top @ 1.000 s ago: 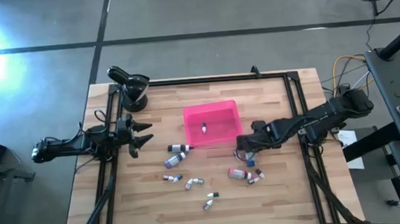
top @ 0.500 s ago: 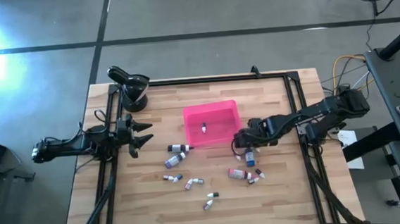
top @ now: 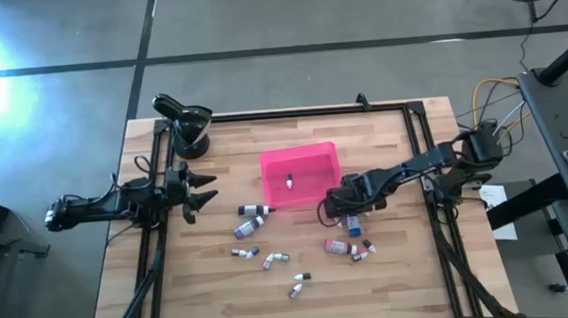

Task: Pick & Place food coloring
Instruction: Put the large blue food coloring bottle into the pink bin

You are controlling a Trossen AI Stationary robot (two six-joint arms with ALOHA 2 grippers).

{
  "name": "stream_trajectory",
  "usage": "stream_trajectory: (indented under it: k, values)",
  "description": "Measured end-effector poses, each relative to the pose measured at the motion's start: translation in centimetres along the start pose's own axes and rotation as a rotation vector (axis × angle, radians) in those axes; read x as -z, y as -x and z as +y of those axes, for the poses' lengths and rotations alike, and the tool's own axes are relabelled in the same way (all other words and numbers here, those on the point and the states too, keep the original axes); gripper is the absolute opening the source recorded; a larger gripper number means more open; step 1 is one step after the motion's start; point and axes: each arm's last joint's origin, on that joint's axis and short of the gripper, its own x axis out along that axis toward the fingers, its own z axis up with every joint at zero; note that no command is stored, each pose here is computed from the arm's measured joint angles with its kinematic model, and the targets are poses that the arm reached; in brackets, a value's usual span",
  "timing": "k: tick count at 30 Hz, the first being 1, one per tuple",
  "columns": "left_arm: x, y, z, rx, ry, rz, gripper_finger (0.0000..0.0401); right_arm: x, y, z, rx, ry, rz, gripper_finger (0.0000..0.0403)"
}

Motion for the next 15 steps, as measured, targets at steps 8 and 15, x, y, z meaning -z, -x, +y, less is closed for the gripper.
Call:
stream_trajectory:
  k: [8,15]
  values:
    - [0.05,-0.01,0.01,0.000,-0.001,0.002,0.0208,0.22,0.22,-0.20,0.001,-0.008,0.005,0.0163]
    - [0.11,-0.04,0.02,0.000,-0.001,0.000,0.0208,0.22,0.25,-0.43,0.017,-0.002,0.008,0.0108]
